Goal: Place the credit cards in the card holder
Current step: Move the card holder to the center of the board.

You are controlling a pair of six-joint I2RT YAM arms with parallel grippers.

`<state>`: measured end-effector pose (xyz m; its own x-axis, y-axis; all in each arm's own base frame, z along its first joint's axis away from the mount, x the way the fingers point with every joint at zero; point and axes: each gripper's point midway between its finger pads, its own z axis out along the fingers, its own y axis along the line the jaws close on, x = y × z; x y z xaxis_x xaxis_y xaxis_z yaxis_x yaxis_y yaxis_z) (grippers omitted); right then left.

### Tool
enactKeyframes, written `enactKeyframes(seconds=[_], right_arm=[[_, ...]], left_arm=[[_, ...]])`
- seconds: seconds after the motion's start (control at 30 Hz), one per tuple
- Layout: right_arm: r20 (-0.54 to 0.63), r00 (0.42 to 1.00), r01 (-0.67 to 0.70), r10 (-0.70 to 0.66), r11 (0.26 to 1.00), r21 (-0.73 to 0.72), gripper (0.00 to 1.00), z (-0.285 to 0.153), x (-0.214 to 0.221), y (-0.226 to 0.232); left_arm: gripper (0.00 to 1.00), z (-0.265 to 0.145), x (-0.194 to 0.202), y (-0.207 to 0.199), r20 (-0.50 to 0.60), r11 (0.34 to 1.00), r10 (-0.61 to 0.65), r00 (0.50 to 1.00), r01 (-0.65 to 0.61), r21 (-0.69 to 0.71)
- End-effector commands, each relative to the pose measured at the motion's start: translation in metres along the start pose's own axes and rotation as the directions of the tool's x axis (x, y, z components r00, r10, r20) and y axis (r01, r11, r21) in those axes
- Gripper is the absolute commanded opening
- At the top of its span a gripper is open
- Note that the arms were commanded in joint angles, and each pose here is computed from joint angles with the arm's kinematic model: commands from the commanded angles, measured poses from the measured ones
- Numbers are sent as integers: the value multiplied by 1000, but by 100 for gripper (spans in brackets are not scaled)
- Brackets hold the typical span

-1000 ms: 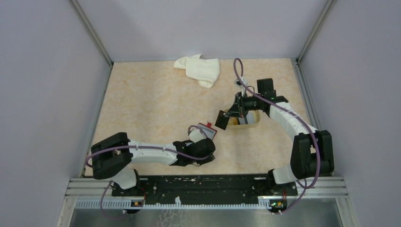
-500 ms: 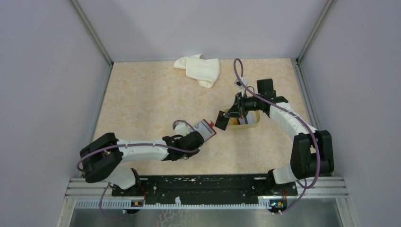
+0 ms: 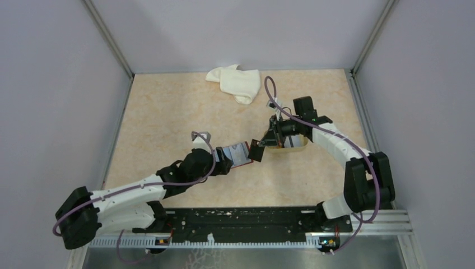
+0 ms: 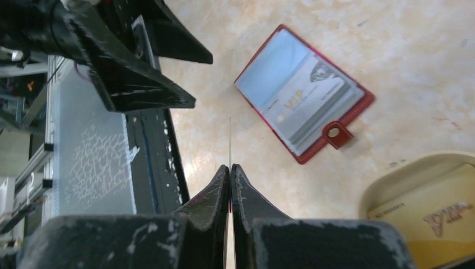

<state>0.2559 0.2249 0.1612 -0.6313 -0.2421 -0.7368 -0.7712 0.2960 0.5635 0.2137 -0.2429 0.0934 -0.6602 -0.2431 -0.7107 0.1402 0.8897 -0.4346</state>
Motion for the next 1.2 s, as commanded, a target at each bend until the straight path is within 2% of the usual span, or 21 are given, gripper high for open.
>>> enactKeyframes(seconds=[0.0, 0.07, 0.27, 0.4, 0.5, 0.57, 0.83, 0.93, 1.03, 1.17], right_arm=[[-33, 998, 55, -56, 998, -15, 0, 24, -18, 4], [-59, 998, 19, -19, 1000, -10, 0, 35, -21, -1], [-82, 995, -48, 50, 999, 25, 0, 70, -30, -14], [-115, 987, -106, 110, 993, 41, 0, 88, -27, -24], [-143, 978, -149, 155, 988, 47, 0, 97, -23, -33], [-153, 972, -170, 176, 984, 48, 0, 102, -19, -38], [-191, 949, -249, 251, 968, 37, 0, 114, 0, -49], [-206, 940, -270, 272, 962, 39, 0, 118, 5, -53], [-213, 934, -282, 287, 958, 50, 0, 119, 9, -57], [-209, 933, -283, 294, 956, 83, 0, 121, 8, -64]], left_arm=[[95, -27, -12, -35, 116, 927, 156, 981, -186, 327], [98, -32, -14, -36, 125, 910, 123, 984, -162, 381], [97, -21, -20, -15, 56, 937, -50, 997, 27, 350], [73, -7, -18, 23, 25, 971, -130, 991, 122, 207], [52, 5, -2, 47, -25, 982, -149, 989, 151, 111], [43, 10, 9, 54, -65, 985, -152, 986, 157, 78], [35, 19, 17, 53, -104, 987, -134, 985, 143, 77], [29, 23, 20, 64, -114, 993, -116, 987, 119, 17], [30, 27, 27, 78, -132, 995, -92, 987, 86, -56], [36, 34, 33, 82, -169, 995, -72, 983, 59, -80]])
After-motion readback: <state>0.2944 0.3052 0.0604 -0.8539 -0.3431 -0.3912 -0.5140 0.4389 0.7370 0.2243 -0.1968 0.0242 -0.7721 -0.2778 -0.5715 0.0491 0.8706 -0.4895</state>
